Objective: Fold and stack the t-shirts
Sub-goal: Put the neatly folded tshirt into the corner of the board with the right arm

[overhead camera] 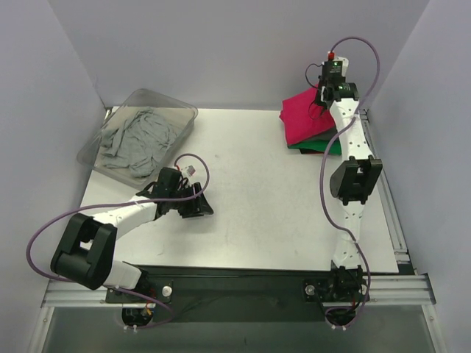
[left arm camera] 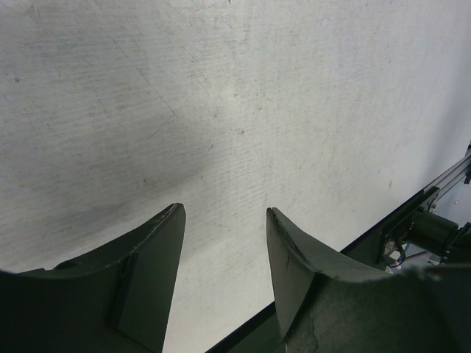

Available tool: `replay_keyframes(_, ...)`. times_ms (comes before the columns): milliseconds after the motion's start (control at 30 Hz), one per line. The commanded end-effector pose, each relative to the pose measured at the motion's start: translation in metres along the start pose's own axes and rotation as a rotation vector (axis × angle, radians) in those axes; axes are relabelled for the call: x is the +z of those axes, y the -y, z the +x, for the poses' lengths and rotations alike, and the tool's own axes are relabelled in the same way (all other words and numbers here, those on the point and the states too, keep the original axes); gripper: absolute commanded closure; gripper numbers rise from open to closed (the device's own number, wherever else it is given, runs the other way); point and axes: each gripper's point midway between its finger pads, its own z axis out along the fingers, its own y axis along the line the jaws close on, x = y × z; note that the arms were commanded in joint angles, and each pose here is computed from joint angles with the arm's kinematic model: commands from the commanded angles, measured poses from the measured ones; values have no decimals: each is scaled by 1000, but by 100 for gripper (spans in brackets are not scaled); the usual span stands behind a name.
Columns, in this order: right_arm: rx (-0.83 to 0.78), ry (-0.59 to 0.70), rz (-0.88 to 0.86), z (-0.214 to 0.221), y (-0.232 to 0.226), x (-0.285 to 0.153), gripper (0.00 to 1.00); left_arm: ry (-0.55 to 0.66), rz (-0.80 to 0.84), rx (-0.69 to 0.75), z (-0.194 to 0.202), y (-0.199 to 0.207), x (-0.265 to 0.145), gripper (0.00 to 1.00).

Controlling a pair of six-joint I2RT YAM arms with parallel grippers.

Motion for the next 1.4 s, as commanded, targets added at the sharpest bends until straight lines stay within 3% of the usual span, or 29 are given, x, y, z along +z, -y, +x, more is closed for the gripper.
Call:
replay_keyframes(0,11,173,140,-53,27,-34,100,23,13,16,-4,7,-6,41)
replay_keyframes(167,-13,194,296,-53,47,-38,88,21,13,16,-4,8,-7,41)
replay_keyframes(200,-15,198,320,-53,49,-38,80,23,10,16,-4,8,-7,41)
replay_keyframes(233,-16,203,343,-53,51,-39,60,23,10,16,-5,9,-8,41)
replay_keyframes(333,-12,215,414,-52,58,-44,23,25,7,20,-5,9,-9,41)
replay_keyframes(433,-35,223,413,-49,51,-47,1,33,9,28,-6,11,-11,40)
replay_keyframes(767,-103,270,270,-30,-10,-96,0,165,-2,110,-34,32,-31,40)
replay_keyframes(1100,-136,281,54,38,-34,-180,0,418,-93,187,-75,38,-80,39)
replay_keyframes(1367,-228,242,25,143,-23,-214,3,554,-178,178,-92,28,-104,38)
